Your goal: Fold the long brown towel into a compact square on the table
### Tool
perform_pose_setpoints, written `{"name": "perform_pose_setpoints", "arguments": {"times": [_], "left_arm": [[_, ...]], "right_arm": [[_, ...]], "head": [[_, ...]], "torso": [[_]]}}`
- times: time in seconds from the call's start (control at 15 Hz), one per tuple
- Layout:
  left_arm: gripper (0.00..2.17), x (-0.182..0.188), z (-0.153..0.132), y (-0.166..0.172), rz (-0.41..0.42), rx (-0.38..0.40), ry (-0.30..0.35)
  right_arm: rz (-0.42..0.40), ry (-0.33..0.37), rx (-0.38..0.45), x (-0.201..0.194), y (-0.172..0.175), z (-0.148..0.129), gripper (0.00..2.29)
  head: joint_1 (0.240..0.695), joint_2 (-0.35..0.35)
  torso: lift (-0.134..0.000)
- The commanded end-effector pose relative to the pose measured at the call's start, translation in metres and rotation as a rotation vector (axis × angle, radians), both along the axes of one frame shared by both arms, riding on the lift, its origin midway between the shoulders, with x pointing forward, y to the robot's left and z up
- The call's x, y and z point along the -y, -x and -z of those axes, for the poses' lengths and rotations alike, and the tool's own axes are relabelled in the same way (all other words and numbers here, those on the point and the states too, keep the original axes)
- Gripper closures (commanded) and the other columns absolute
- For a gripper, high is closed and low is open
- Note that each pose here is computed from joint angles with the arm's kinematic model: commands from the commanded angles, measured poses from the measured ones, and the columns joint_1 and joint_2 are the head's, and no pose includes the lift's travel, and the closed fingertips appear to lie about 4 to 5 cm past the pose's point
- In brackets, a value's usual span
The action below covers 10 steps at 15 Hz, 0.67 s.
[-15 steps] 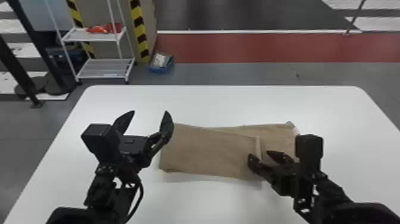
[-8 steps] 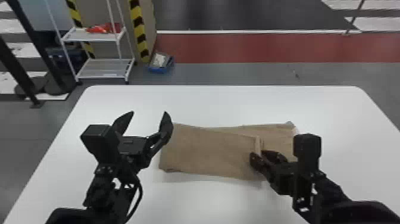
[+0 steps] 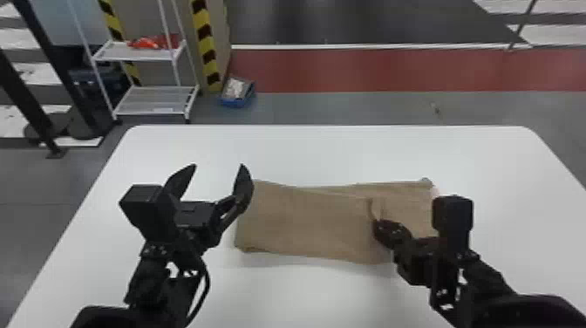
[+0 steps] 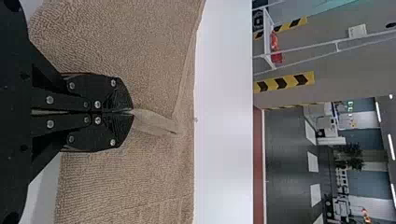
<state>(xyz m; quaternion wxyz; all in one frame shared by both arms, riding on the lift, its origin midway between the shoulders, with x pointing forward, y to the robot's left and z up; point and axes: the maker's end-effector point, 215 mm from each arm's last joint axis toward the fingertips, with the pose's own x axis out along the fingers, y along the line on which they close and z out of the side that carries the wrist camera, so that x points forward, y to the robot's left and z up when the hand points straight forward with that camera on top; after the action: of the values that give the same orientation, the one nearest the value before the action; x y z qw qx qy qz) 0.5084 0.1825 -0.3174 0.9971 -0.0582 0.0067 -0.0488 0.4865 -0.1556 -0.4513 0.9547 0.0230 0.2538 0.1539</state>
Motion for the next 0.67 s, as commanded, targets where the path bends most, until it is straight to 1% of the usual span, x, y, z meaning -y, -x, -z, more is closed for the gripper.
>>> {"name": "perform_pose_setpoints", "arguments": {"times": [0.0,0.07,0.27,0.33,0.47,0.6], "left_arm": [[0.09,-0.002,0.003,0.001,-0.004,-0.002,0.0],[0.09,-0.003,0.002,0.001,-0.005,-0.001,0.0],[0.09,-0.007,0.002,0.003,-0.013,0.007,-0.001],[0.09,-0.008,0.004,0.004,-0.016,0.004,0.0],[0.09,-0.019,0.004,0.004,-0.044,0.018,-0.003],[0.09,-0.032,0.01,0.002,-0.073,0.012,-0.008]], "right_arm": [[-0.001,-0.011,0.017,-0.004,-0.002,-0.007,1.23],[-0.002,-0.013,0.023,-0.006,-0.003,-0.01,1.23],[-0.004,-0.016,0.066,-0.007,-0.011,-0.033,1.24],[0.002,-0.016,0.067,-0.003,-0.013,-0.035,1.23],[0.036,-0.02,0.084,0.017,-0.019,-0.047,1.24],[0.074,-0.038,0.081,0.041,-0.019,-0.051,1.23]], "head": [[0.695,0.03],[0.695,0.031],[0.695,0.038],[0.695,0.04],[0.695,0.041],[0.695,0.036]], "torso": [[-0.123],[-0.123],[-0.123],[-0.123],[-0.123],[-0.123]]}}
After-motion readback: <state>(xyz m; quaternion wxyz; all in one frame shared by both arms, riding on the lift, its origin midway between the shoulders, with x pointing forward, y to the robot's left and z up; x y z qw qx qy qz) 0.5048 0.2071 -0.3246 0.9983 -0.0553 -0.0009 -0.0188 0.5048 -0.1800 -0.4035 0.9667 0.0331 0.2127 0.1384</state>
